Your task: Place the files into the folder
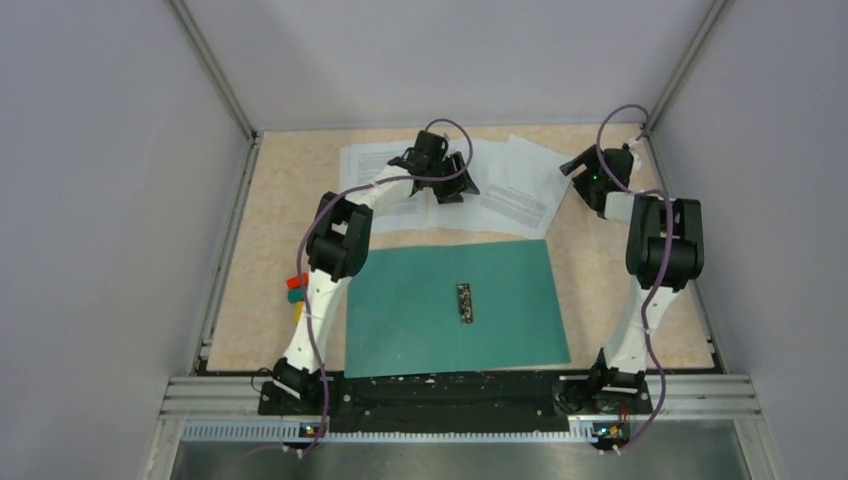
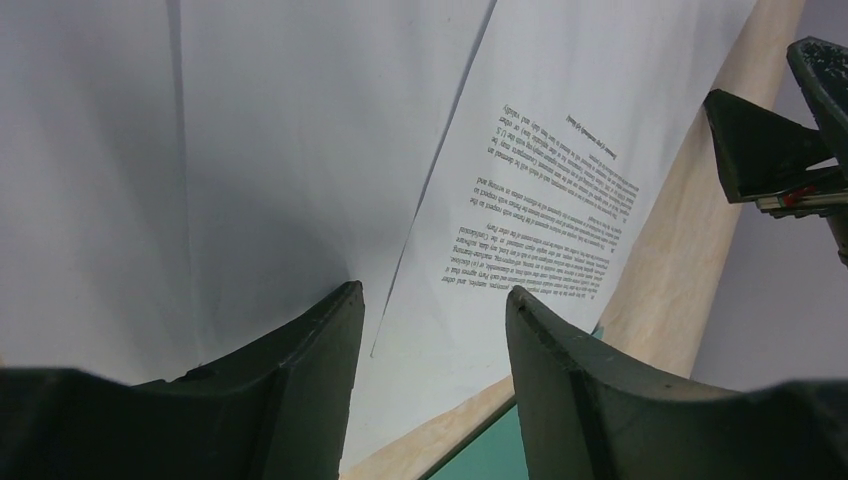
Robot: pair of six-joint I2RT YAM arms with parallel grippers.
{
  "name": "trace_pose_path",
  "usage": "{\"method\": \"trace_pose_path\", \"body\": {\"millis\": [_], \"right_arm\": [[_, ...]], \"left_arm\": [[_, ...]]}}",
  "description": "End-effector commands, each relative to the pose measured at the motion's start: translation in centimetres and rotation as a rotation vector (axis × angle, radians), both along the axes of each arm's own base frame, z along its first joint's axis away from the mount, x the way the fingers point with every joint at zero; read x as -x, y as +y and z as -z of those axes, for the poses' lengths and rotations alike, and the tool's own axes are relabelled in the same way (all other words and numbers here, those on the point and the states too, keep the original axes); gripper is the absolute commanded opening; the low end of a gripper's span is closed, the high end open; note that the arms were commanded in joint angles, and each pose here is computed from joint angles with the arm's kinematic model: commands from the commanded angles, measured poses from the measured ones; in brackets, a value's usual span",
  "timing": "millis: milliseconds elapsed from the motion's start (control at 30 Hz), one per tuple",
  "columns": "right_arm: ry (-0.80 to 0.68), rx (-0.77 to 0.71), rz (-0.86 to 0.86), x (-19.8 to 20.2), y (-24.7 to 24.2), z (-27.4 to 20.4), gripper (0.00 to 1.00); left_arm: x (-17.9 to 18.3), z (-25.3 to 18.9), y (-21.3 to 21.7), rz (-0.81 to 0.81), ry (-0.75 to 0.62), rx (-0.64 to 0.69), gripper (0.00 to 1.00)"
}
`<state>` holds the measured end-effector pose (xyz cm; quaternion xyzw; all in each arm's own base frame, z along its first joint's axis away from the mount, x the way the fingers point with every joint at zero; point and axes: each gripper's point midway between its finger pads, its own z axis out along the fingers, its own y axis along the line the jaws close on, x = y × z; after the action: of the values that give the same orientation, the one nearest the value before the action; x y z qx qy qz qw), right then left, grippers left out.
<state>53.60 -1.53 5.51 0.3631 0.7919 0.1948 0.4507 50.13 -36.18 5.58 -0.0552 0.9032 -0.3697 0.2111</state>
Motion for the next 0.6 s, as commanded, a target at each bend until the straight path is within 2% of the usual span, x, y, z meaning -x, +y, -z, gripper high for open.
{"method": "trace_pose_path", "body": {"millis": [0, 300, 567], "right_arm": [[0.019, 0.017, -0.023, -1.6, -0.2, 0.8, 0.84], [0.039, -0.043, -0.145, -2.6, 3.8, 2.3, 0.74], [0.013, -0.102, -0.192, -2.1, 5.4, 1.4, 0.66]], "left_arm": [[-1.4, -1.0, -0.2, -0.039, -0.033, 0.007, 0.59], [-1.6, 0.0, -0.6, -0.041, -0.006, 0.014, 0.56], [-1.3, 0.2, -0.5, -0.038, 0.008, 0.005, 0.54]]}}
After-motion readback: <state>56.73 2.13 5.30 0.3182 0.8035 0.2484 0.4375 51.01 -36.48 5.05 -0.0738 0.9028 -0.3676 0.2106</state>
